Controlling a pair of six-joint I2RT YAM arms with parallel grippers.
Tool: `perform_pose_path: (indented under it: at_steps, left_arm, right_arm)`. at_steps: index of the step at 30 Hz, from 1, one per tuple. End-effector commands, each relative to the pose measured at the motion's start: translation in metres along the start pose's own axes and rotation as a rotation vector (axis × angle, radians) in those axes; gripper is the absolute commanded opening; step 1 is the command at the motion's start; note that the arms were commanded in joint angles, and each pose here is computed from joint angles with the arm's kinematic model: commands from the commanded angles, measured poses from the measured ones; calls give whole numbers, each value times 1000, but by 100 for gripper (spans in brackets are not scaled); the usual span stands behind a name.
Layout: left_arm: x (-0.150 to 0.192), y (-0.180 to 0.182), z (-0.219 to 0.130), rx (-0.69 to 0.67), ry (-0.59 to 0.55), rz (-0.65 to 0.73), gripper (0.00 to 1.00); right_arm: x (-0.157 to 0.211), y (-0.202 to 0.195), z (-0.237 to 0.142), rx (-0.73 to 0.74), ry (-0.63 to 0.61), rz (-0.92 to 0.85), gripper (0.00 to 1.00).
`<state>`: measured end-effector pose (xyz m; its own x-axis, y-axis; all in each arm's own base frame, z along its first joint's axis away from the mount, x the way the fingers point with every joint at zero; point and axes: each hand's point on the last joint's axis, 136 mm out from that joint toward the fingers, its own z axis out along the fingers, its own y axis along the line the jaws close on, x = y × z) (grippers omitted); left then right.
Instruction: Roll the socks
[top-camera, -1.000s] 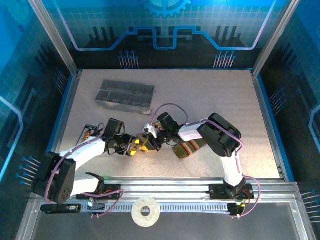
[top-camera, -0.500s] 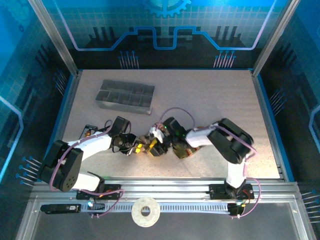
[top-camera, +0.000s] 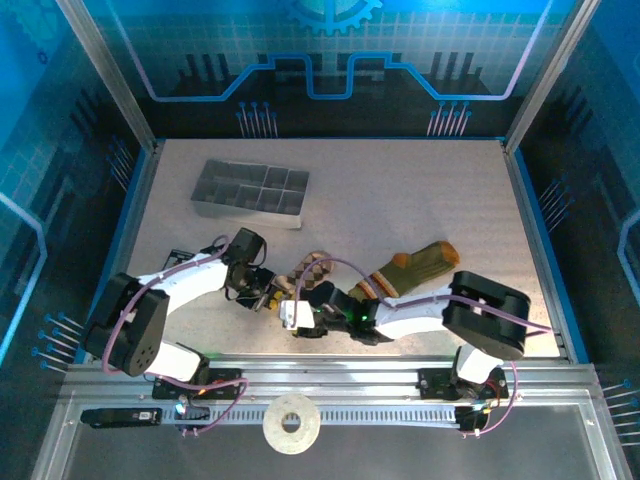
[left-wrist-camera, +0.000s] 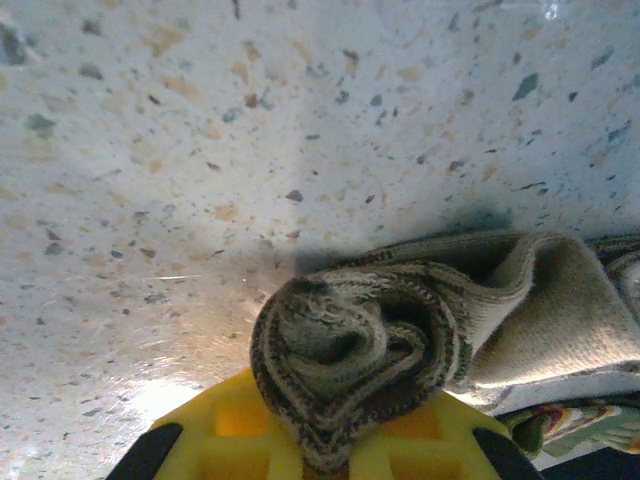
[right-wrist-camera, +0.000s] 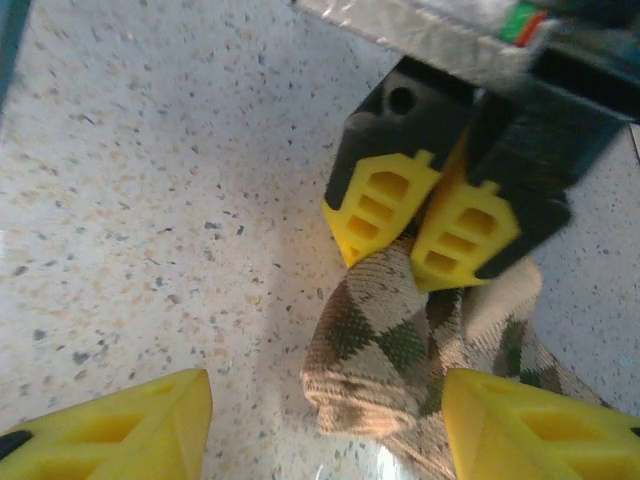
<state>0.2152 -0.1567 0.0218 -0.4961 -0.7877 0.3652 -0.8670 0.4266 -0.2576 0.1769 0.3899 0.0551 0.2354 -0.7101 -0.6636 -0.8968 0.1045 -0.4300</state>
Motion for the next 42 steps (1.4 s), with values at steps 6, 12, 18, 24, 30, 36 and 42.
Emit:
perform_pose_path:
  at_steps: [6,12,18,24,30,36,42]
  left_arm:
    - [-6,39,10,-166,-28,-61,3]
    - [-5,36,9,-153,-20,-60,3]
    - [-4,25,-1,-92,-3,-83,27]
    - [-18,-2,-36,79,-7,-134,66]
    - [-23,-24,-52,169,-8,-79,71]
    - [-14,-30,-39,224,49,-23,60]
    - [1,-38,-18,205,76,68,55]
  right_arm:
    - [-4,-18,33,121,76,-134,48]
    - [29,-11,45,98,176,-108,26]
    - [54,-1,43,-3,223,22,2]
    - [77,17,36,-186,241,256,0]
    - [90,27,31,-337,218,506,0]
    - [108,24,31,-444,195,805,0]
    - [121,26,34,-535,195,992,0]
